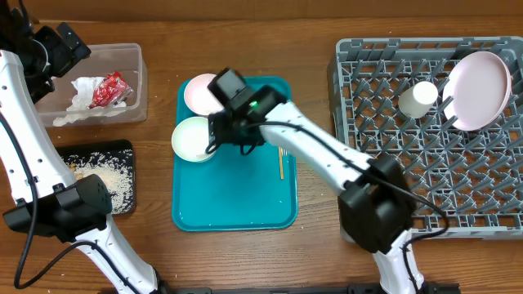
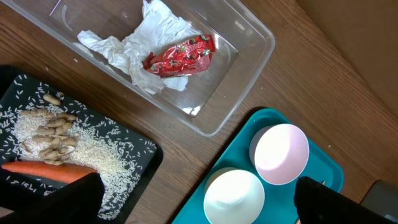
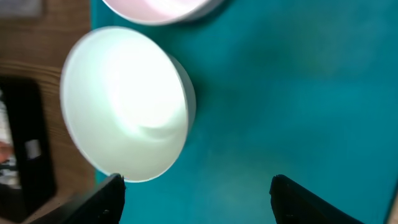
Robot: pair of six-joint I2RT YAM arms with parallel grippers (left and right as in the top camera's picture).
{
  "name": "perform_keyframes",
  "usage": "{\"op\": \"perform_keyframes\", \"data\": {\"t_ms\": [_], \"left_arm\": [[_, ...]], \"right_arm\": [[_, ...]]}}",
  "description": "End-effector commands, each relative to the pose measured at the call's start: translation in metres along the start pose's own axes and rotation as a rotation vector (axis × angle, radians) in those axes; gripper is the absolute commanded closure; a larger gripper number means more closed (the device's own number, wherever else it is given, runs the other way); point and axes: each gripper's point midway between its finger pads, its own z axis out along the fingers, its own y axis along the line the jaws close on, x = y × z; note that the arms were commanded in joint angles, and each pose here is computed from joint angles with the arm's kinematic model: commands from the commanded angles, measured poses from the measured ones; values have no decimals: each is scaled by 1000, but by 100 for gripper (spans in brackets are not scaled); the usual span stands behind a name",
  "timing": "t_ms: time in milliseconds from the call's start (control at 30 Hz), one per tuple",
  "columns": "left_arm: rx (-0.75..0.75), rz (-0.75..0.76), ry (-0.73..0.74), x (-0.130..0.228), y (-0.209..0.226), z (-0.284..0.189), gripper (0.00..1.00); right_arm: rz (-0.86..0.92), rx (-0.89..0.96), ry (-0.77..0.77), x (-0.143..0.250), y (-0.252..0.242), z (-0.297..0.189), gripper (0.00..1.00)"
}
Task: Sort waste into correct bins and load items into the dishwasher rack
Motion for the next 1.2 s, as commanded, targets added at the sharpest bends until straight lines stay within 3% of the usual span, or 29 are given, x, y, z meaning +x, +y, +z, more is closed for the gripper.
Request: {"op": "perform_keyframes", "data": {"t_ms": [0,200,333,533,800,1167], "left_arm": [[6,-1,6,1,-3,2,0],[6,0,6,1,-3,2,0],[6,-1,6,1,-3,2,0],[6,0,6,1,-3,2,0],[6,-1,6,1,-3,2,0],[6,-1,6,1,-3,2,0]], "right_arm": [[-152,20,-69,1,18,-5,21],[-496,-51,-136,13,66,-3,24],[-622,-64,-148,21,81,8,25],[-650,-44,-89,30,71,52,25],[-670,-13,-21,44,59,67,26],[-658,14,17,48,52,58,52]]}}
